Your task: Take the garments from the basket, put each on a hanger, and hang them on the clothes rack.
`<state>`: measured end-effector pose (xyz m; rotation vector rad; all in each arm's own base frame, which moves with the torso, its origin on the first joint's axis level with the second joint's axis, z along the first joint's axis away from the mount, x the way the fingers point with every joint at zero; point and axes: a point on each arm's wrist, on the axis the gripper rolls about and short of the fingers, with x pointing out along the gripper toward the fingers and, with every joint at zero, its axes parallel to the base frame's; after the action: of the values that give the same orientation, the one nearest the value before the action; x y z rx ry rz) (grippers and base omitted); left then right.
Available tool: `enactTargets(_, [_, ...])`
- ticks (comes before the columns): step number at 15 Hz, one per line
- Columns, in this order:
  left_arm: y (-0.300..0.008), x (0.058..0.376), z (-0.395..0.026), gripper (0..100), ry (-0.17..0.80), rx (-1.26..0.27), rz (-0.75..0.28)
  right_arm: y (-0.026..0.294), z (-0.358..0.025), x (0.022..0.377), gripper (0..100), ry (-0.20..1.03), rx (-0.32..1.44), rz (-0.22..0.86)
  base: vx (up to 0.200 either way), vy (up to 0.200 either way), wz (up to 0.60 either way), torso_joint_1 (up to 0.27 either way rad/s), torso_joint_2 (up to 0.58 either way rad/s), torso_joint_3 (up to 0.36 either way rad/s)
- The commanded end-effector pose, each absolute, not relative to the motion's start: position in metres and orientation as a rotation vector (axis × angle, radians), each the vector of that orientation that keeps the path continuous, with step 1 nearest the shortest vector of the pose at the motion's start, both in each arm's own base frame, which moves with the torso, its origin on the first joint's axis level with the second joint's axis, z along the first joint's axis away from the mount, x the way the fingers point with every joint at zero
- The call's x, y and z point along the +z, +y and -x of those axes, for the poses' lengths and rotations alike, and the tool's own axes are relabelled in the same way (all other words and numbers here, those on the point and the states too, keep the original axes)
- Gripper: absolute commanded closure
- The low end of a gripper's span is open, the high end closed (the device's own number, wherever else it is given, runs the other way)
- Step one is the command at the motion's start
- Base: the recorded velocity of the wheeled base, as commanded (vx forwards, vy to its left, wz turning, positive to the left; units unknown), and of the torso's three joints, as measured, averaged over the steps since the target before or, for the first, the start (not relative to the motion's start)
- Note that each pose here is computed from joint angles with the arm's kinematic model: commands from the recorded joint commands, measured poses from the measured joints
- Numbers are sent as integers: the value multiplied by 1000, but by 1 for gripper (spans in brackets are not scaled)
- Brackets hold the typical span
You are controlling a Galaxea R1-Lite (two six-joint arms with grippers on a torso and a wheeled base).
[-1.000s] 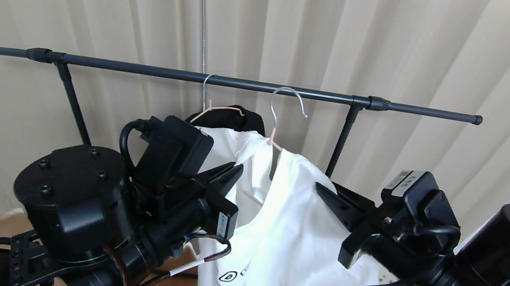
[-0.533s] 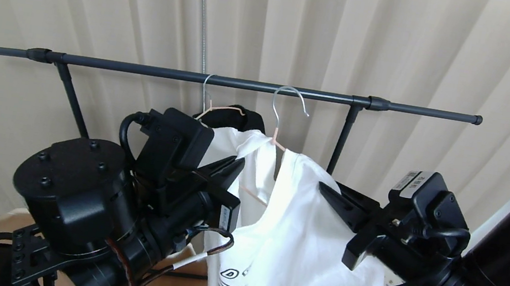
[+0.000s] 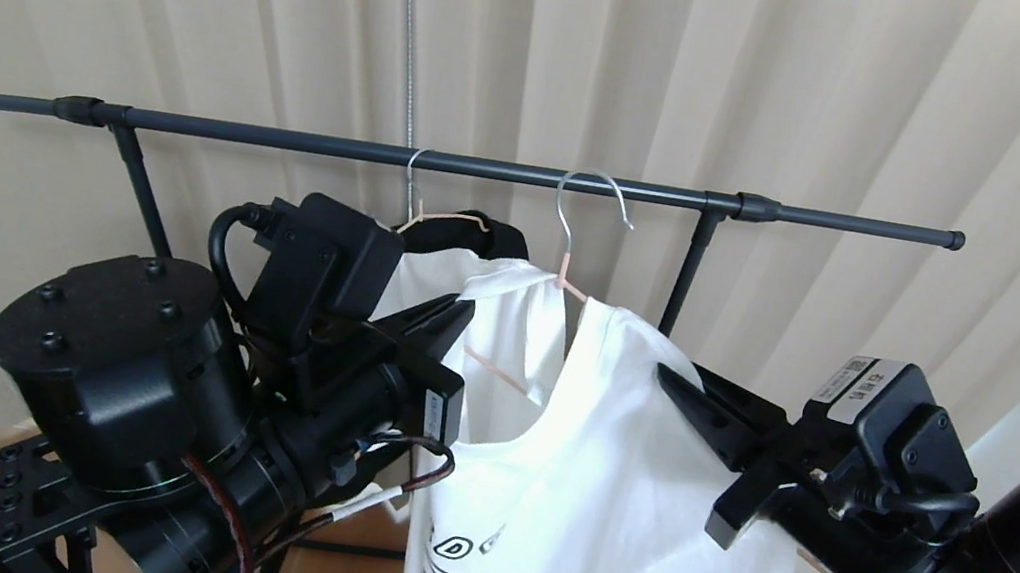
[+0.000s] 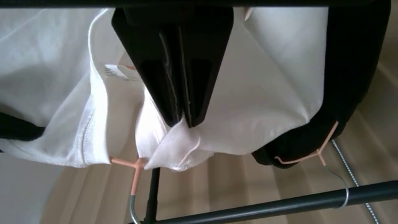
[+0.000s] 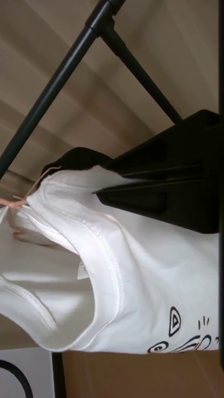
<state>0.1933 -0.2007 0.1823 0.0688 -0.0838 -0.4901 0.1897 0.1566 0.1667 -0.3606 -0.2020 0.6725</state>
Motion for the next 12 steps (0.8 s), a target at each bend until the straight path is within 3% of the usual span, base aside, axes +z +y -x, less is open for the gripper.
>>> enactTargets(1, [-201,178,-193,100,-71,-495,-76,158,-188,169,100,-217,673,355,0,0,0,0,0,0])
enactTargets(12, [-213,170,-191,100,-35,-527,-95,164,-176,175,100,-260,716,335,0,0,0,0,0,0])
